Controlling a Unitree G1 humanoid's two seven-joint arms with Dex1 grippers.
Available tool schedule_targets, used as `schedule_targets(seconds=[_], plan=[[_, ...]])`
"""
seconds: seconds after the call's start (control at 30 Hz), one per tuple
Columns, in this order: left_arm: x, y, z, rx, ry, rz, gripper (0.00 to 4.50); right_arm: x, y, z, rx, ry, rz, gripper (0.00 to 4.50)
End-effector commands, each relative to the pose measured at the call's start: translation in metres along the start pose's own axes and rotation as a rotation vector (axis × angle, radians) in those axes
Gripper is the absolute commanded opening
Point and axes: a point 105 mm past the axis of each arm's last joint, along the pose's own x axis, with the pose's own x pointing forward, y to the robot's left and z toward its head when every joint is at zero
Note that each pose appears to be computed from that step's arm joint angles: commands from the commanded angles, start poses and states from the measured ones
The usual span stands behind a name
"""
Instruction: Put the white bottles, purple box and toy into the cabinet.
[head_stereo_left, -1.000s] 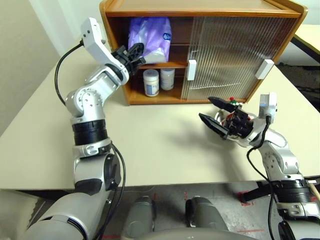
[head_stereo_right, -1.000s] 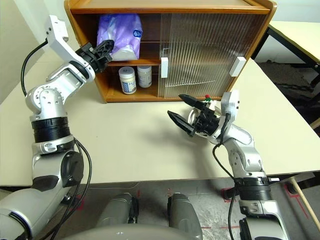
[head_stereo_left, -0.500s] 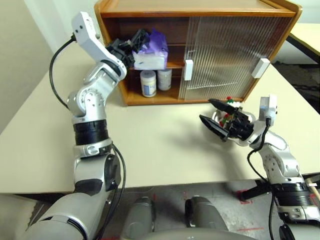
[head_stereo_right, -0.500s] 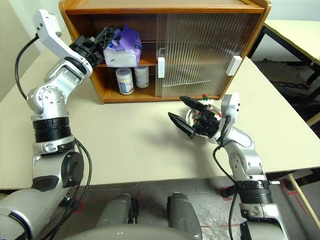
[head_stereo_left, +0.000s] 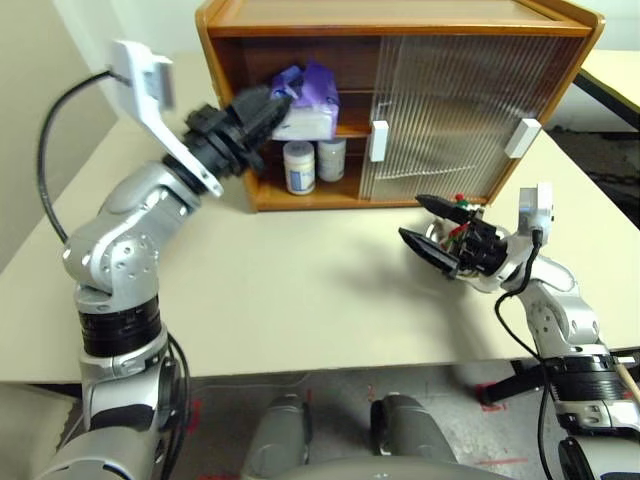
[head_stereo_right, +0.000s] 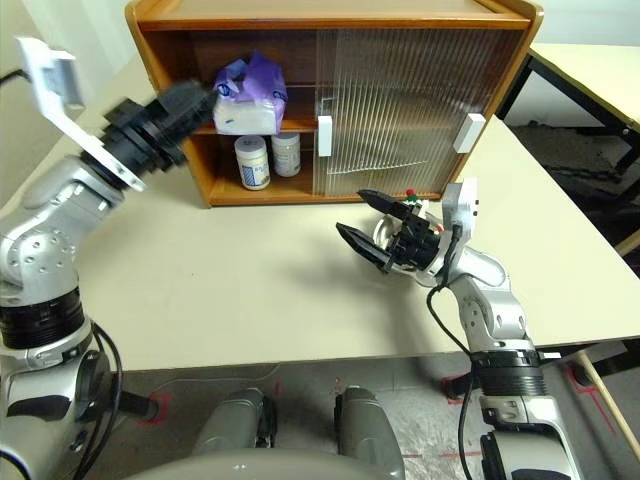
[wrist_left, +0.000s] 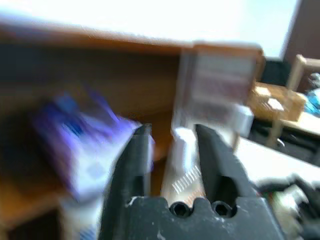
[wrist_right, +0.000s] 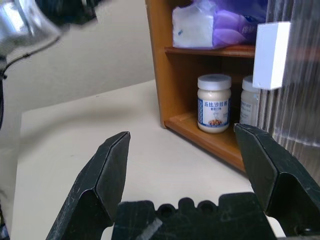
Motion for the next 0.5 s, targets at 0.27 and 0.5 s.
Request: schedule_targets(seconds=[0.27,0.5], plan=[[0.030,0.048,-0.048,0.019,0.124,0.143,0.02,0.008,0.002,0.002,-0.022,-0.002,0.012,4.50],[0.058,0.076,-0.041,0.059,0.060,0.234,0.02,0.008,0.005,0.002,-0.018,-0.006,0.005,4.50]])
